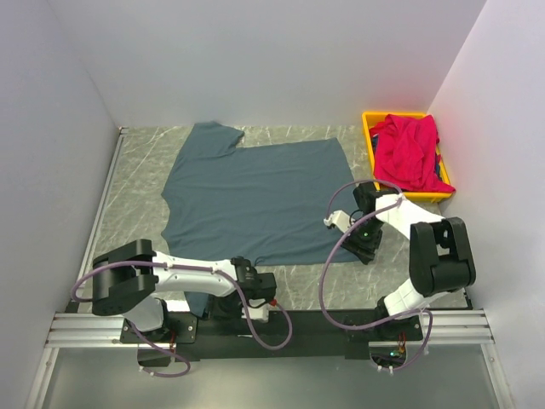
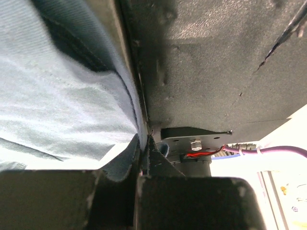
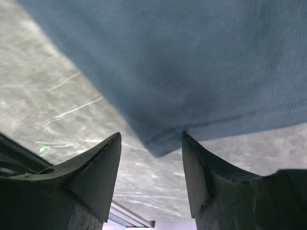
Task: Fold and stack the t-shirts
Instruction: Fold the tshirt
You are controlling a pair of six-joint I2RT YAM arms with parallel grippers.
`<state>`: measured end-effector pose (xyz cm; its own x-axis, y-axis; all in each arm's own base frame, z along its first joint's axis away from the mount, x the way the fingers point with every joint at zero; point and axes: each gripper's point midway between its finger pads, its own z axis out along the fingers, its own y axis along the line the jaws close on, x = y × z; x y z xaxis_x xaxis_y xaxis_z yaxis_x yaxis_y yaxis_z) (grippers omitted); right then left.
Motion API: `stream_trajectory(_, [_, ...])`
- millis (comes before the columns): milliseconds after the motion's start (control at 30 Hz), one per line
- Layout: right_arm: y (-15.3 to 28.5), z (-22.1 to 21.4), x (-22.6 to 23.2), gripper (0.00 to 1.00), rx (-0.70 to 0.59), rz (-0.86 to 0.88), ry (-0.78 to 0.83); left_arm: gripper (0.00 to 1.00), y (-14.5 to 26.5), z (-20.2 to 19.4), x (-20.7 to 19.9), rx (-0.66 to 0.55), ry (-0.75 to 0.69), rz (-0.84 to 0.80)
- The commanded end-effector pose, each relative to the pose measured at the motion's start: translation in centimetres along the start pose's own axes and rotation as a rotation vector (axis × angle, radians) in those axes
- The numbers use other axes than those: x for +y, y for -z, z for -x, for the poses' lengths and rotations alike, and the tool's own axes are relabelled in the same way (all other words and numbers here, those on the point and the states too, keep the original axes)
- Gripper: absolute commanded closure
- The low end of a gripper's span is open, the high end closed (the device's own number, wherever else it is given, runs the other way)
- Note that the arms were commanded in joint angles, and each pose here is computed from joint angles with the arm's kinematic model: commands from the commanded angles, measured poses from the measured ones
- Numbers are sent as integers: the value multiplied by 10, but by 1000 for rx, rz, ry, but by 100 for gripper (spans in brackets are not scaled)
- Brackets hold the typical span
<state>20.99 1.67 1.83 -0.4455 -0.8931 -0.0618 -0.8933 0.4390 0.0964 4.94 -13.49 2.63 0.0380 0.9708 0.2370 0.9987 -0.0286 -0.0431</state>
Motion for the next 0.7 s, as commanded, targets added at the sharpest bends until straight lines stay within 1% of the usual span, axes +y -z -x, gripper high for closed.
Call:
stream_trajectory(0, [-11, -4, -10, 41, 30, -29, 6, 99, 15, 5, 5, -62, 9, -3])
stream_trajectory(33, [-14, -5, -12, 47, 38, -32, 8, 99, 18, 5, 7, -77, 17, -1])
stream_trajectory(100, [-16, -7, -12, 53, 49, -32, 9, 99, 22, 3, 13, -91, 45, 1])
stream_trajectory(133, [-16, -7, -11, 56, 52, -31, 8, 99, 28, 4, 17, -116, 53, 15])
stream_trajectory(167, [-17, -6, -12, 63, 50, -36, 9, 99, 32, 5, 19, -130, 59, 16])
stream_trajectory(200, [-16, -5, -14, 67, 47, -40, 8, 99, 37, 2, 23, -136, 70, 17])
stream_trajectory(233, [-15, -4, -13, 75, 39, -36, 2, 99, 46, 4, 30, -164, 76, 37])
stream_trajectory(300, [-8, 2, -16, 85, 22, -42, -11, 99, 62, 2, 43, -192, 117, 46])
stream_trajectory(333, [-4, 3, -14, 95, 18, -30, -16, 99, 69, 1, 45, -214, 131, 41])
stream_trajectory(367, [-1, 6, -13, 98, 6, -27, -17, 99, 75, -1, 48, -228, 139, 35])
stream_trajectory(400, [4, 9, -15, 100, -6, -33, -17, 99, 81, -5, 54, -242, 163, 34])
stream_trajectory(500, [17, 13, -12, 100, -33, -38, -15, 99, 110, -15, 66, -302, 193, 65])
stream_trajectory(567, [23, 12, -9, 100, -36, -38, -15, 99, 120, -25, 68, -318, 204, 82])
stream_trajectory(667, [36, 14, -7, 100, -60, -53, -13, 100, 134, -38, 81, -346, 229, 132])
